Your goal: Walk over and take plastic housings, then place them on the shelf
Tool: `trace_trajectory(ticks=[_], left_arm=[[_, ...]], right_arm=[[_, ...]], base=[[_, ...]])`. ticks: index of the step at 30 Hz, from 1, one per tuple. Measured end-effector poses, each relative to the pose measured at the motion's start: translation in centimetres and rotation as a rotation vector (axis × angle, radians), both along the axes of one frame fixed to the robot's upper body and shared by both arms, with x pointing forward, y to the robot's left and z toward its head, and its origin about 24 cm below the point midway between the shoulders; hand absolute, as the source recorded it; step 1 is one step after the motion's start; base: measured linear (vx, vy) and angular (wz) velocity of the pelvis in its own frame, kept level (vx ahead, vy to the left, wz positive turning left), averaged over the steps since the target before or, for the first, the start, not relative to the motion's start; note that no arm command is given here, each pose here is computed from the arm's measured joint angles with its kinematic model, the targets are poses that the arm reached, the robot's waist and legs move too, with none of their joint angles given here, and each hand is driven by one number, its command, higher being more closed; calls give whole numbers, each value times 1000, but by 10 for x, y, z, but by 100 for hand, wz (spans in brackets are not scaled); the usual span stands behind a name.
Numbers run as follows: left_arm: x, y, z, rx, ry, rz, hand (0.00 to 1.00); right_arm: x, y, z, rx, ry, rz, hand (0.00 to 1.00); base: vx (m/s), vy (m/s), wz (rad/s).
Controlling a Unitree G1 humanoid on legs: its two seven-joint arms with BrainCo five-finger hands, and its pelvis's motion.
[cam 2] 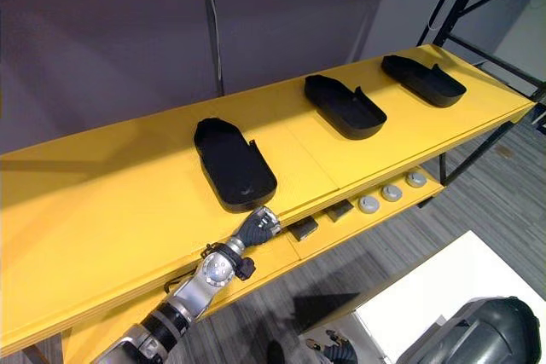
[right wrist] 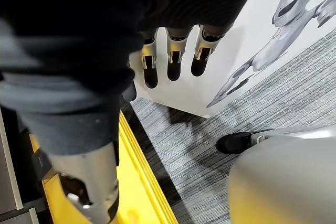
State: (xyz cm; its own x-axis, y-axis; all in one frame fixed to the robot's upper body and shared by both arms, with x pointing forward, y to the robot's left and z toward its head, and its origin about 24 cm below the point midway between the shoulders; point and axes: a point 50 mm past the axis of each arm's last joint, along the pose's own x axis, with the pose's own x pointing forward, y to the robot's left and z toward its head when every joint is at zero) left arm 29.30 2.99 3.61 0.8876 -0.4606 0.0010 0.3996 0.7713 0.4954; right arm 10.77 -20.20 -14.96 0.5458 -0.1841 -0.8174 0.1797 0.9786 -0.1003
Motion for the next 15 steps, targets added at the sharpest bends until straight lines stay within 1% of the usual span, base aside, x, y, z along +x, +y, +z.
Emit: trace_trajectory(ticks=[8,15], left_arm=[[21,14,14,2,-55,104,100],[34,32,25,-31,-87,225,100]], right_arm=[[4,0,1,-1,-12,3,0],[5,0,2,-5,-16,6,0]], base=[[8,2,-2],[37,4,-9]])
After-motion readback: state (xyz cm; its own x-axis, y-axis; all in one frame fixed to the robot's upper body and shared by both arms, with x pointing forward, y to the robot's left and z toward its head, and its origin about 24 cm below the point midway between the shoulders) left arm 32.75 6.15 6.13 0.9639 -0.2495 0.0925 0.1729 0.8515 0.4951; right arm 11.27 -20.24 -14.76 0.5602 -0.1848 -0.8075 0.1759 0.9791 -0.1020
